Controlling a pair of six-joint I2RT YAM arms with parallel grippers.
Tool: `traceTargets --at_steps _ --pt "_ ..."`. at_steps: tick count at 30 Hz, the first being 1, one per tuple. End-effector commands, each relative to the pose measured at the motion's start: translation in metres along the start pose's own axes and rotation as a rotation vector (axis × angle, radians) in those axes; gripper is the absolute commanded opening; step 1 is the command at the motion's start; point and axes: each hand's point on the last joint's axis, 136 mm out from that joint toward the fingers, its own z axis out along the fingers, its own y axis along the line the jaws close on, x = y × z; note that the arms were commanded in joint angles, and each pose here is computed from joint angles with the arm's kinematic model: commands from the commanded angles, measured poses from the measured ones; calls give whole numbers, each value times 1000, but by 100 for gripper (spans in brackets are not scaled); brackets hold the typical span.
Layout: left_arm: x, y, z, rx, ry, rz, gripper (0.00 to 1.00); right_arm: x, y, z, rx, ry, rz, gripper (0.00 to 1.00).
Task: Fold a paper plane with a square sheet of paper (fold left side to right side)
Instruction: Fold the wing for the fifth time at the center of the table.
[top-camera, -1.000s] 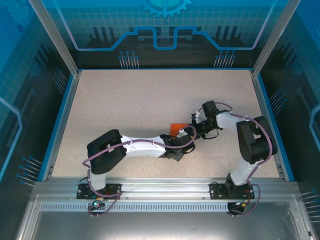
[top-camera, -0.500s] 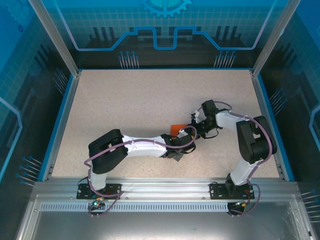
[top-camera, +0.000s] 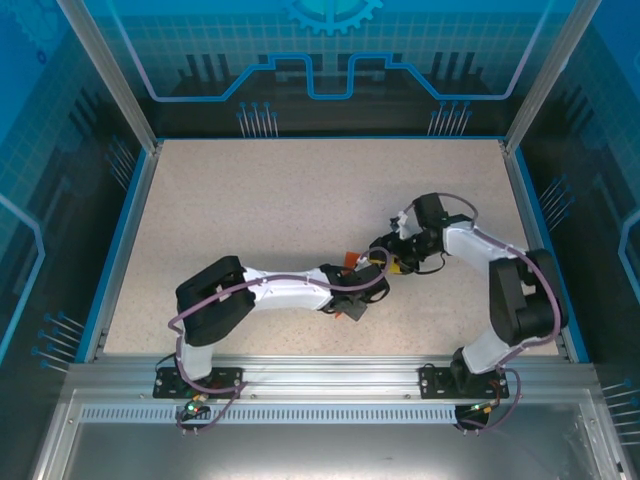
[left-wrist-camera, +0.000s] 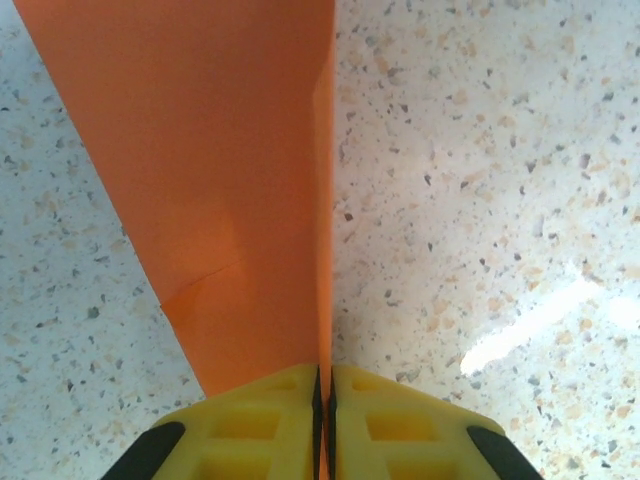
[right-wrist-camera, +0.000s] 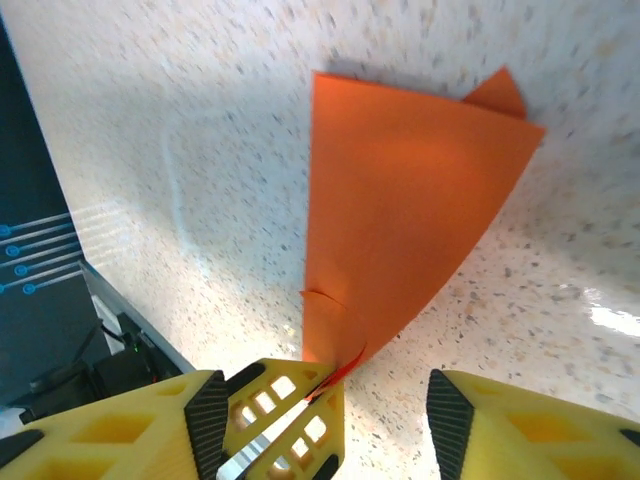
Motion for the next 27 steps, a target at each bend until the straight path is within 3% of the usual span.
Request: traceTargets --at_steps 1,7,14,20,27 --pt "-7 -3 -7 126 2 -74 12 -1 -12 -22 46 -67 8 66" --pt "-19 1 -11 316 15 -222 10 6 -26 -27 80 -114 -7 73" --pt "-30 14 -12 464 3 -404 9 15 -32 -5 70 -106 -5 74" --pt "-32 25 -10 574 -16 -552 6 7 -15 16 -7 -113 -30 74" --pt "-34 40 -11 641 -41 -683 2 -3 0 38 -25 -112 -45 62"
